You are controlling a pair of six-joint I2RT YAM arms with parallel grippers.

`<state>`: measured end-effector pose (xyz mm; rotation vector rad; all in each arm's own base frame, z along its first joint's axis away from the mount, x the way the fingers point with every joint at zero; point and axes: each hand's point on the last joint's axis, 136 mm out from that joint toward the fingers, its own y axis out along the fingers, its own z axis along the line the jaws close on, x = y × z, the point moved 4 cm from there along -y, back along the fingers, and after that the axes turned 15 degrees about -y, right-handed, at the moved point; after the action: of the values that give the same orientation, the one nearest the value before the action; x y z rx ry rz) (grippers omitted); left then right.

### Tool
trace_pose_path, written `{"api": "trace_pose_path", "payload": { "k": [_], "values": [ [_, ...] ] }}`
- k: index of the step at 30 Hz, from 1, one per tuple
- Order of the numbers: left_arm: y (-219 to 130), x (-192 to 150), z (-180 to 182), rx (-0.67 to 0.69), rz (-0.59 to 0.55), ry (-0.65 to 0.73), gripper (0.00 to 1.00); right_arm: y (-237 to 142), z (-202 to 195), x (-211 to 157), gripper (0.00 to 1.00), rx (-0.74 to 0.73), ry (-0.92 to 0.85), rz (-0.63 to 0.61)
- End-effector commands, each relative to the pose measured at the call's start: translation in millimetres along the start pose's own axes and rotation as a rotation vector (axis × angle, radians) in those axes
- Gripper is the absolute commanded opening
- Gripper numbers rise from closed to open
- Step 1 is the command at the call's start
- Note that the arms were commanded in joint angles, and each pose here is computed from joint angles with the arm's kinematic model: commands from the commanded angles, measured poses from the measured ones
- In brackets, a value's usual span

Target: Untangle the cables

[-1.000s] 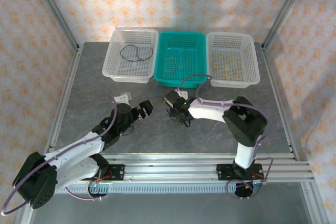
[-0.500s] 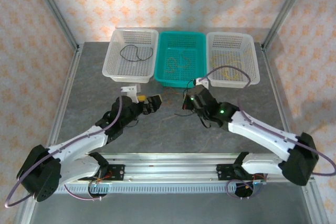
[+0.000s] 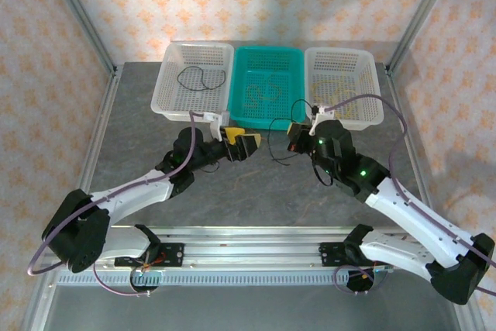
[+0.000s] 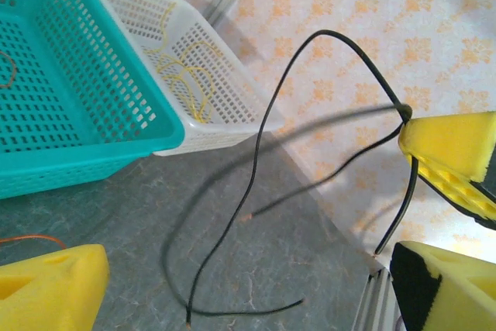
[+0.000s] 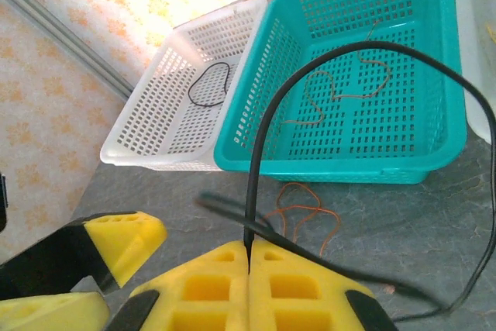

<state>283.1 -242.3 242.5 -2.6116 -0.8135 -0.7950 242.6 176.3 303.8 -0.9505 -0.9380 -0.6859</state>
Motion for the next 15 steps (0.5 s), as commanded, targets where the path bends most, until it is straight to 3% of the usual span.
{"api": "trace_pose_path", "payload": {
  "k": [1, 9, 15],
  "values": [
    [3, 12, -24, -0.086, -0.023, 0.061, 0.94, -13, 7, 26, 0.00, 0.033, -0.016, -0.067],
    [11, 20, -25, -0.033, -0.005, 0.189, 0.93, -13, 20, 28, 0.00, 0.113, -0.107, -0.039],
    [12, 18, -29, -0.027, 0.046, 0.431, 0.87, -22, 24, 35, 0.00, 0.137, -0.148, -0.052]
  ]
}}
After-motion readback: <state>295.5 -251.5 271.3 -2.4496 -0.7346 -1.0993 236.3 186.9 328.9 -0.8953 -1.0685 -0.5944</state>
